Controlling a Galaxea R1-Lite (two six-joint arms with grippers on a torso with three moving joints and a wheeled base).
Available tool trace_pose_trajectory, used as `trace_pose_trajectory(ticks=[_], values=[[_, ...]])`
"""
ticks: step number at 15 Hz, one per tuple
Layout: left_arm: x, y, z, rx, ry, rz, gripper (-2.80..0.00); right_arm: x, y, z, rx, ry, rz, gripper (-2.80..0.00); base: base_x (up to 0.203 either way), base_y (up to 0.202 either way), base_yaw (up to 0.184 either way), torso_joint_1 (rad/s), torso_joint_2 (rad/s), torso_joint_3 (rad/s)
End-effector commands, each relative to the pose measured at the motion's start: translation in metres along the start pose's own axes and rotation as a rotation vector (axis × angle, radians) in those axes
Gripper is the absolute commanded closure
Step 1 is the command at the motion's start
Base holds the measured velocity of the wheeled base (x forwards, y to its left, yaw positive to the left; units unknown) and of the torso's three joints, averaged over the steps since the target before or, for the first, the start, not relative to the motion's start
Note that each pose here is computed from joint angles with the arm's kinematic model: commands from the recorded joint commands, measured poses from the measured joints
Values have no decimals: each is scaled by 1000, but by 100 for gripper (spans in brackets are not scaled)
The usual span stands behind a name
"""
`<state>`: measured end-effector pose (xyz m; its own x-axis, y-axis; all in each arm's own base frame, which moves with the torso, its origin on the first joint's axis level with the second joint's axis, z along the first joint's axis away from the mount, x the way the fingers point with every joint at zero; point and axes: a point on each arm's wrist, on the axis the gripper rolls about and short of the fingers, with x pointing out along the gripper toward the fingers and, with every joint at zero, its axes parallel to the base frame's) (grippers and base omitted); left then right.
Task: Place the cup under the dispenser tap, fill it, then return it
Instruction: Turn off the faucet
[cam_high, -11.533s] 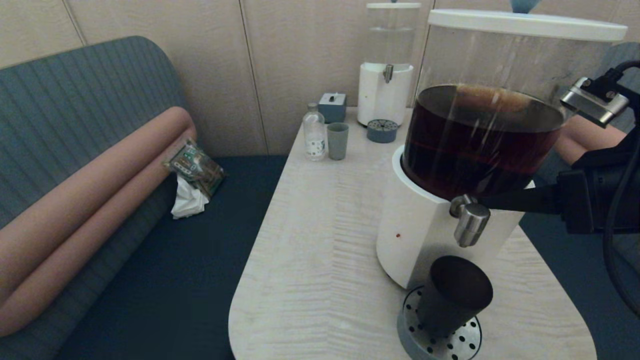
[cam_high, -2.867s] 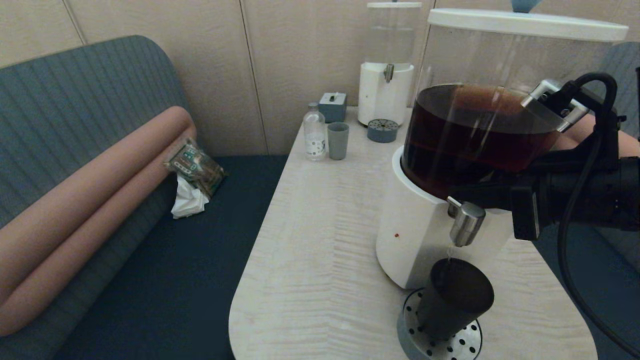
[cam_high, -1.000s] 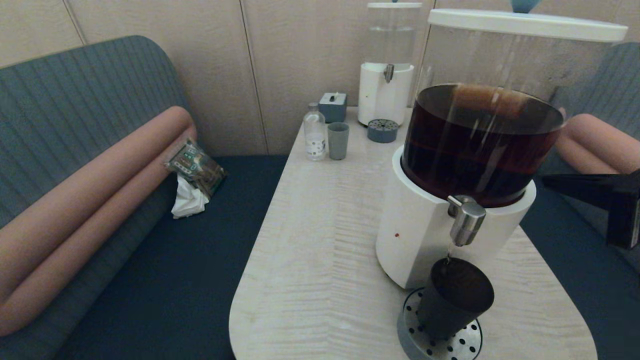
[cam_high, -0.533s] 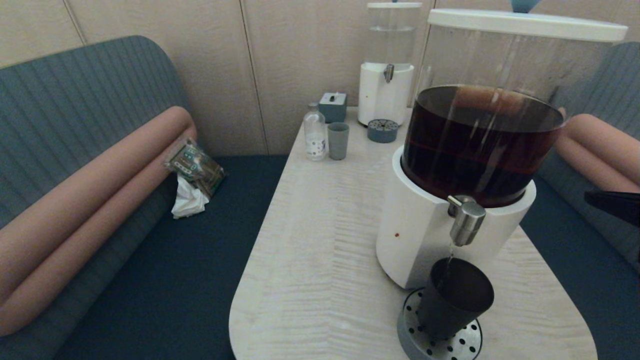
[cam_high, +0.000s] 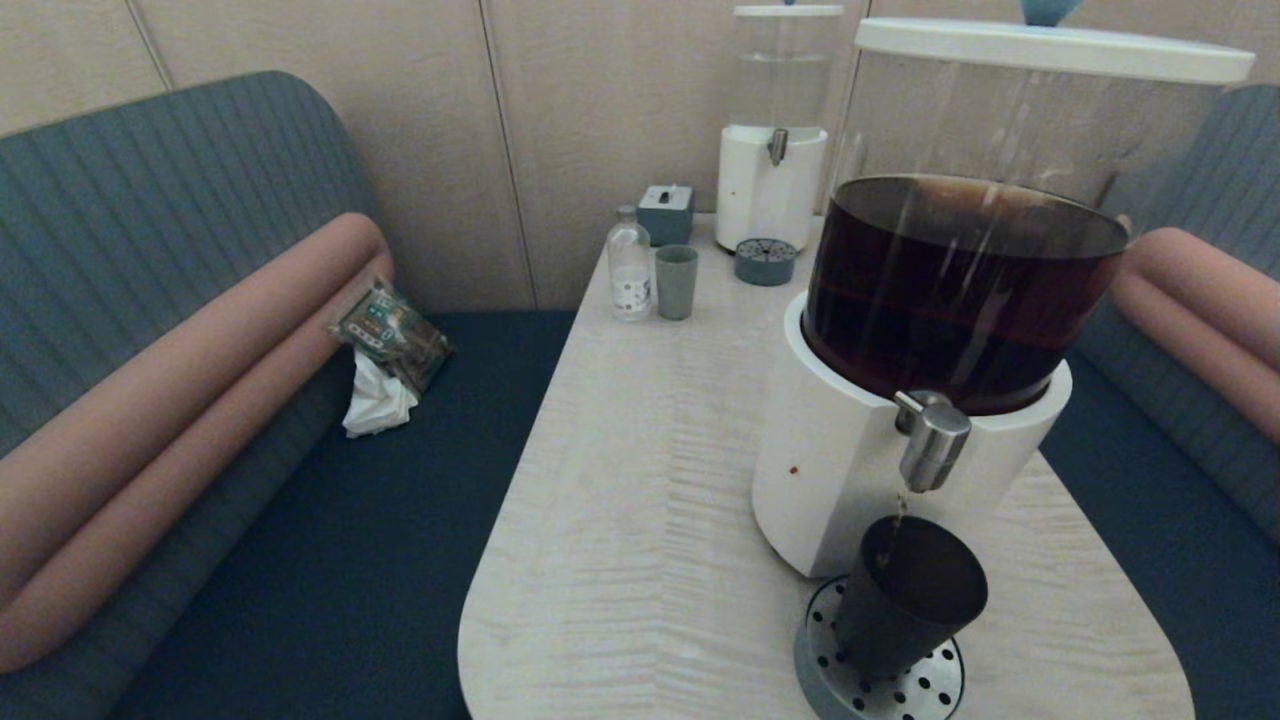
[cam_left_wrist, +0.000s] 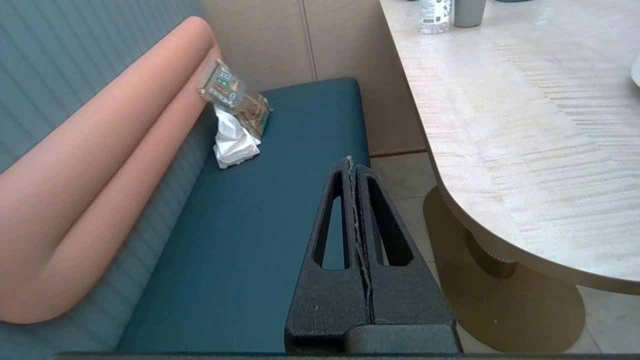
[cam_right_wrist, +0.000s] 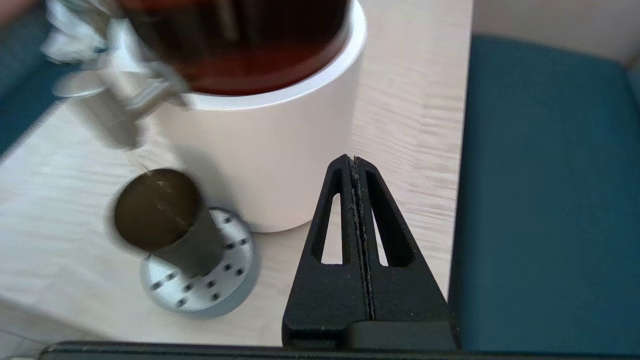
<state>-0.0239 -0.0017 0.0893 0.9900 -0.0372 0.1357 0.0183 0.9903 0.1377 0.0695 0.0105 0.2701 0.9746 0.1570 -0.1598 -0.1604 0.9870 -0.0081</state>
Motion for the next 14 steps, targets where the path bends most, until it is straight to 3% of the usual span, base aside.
trace_pose_trajectory(ticks=[1,7,14], values=[[2,-1,-11,-2,39,-5,0,-32,0,-3,2,-91,5,0,0,0,0,0,0,0],[2,-1,-11,-2,39,-5,0,-82,4,-47,-6,-205,2,0,0,0,0,0,0,0],[2,-1,-11,-2,39,-5,0,-115,10,-69,-30,-331,-49,0,0,0,0,0,0,0]])
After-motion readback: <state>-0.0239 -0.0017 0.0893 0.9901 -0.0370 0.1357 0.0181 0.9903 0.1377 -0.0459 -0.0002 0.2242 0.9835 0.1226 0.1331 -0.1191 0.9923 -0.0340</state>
